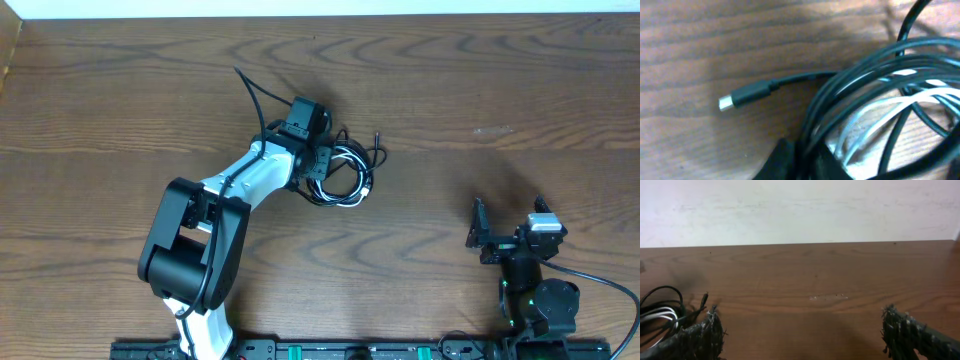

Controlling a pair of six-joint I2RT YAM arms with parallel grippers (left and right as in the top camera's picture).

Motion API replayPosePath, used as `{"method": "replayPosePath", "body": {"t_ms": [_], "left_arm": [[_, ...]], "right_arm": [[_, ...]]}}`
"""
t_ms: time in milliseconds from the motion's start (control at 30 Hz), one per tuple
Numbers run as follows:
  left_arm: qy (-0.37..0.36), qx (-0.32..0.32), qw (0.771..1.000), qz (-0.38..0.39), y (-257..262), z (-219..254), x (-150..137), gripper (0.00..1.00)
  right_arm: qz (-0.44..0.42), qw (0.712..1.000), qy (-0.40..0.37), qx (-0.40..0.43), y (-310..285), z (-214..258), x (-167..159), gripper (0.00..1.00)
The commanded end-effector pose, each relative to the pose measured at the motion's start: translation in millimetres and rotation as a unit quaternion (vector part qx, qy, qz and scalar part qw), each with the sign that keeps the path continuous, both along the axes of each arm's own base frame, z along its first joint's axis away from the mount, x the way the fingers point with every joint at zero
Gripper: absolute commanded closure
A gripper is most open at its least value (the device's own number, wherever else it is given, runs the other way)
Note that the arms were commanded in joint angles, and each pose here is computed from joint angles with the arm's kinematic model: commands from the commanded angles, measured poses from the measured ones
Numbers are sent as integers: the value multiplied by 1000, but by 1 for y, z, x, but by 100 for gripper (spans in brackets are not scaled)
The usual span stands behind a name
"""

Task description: Untangle cables

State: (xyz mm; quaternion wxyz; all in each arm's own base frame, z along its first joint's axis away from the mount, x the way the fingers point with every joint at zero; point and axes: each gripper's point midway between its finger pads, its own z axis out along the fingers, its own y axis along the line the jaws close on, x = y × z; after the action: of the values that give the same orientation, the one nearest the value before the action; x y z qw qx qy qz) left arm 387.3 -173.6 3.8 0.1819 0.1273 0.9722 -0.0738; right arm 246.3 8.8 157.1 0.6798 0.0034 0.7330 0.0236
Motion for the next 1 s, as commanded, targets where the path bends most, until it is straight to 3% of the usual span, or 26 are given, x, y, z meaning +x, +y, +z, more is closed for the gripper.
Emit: {"method": "replayPosePath", "body": {"t_ms": [0,200,367,533,700,867,967], "left_arm": [[9,10,1000,12,5,-7,-4,92],[-10,7,1000,20,9,13,2,92],[-69,-31,996,42,9,82,8,92],[-132,-102,986,17,-4,157,-2,92],[-147,-159,976,-16,-18,193,-18,92],[-111,-247,959,-83,-50,206,-41,92],[-85,-297,943,-123,-67,213,-55,92]], "right_arm": [[0,1000,1,0,0,-1,0,1],[0,1000,1,0,0,-1,0,1],[0,1000,1,0,0,-1,0,1],[0,1000,1,0,0,-1,0,1],[5,1000,-21,7,2,10,0,1],[61,994,-18,93,22,13,-2,1],[131,975,12,178,48,9,-8,1]]}}
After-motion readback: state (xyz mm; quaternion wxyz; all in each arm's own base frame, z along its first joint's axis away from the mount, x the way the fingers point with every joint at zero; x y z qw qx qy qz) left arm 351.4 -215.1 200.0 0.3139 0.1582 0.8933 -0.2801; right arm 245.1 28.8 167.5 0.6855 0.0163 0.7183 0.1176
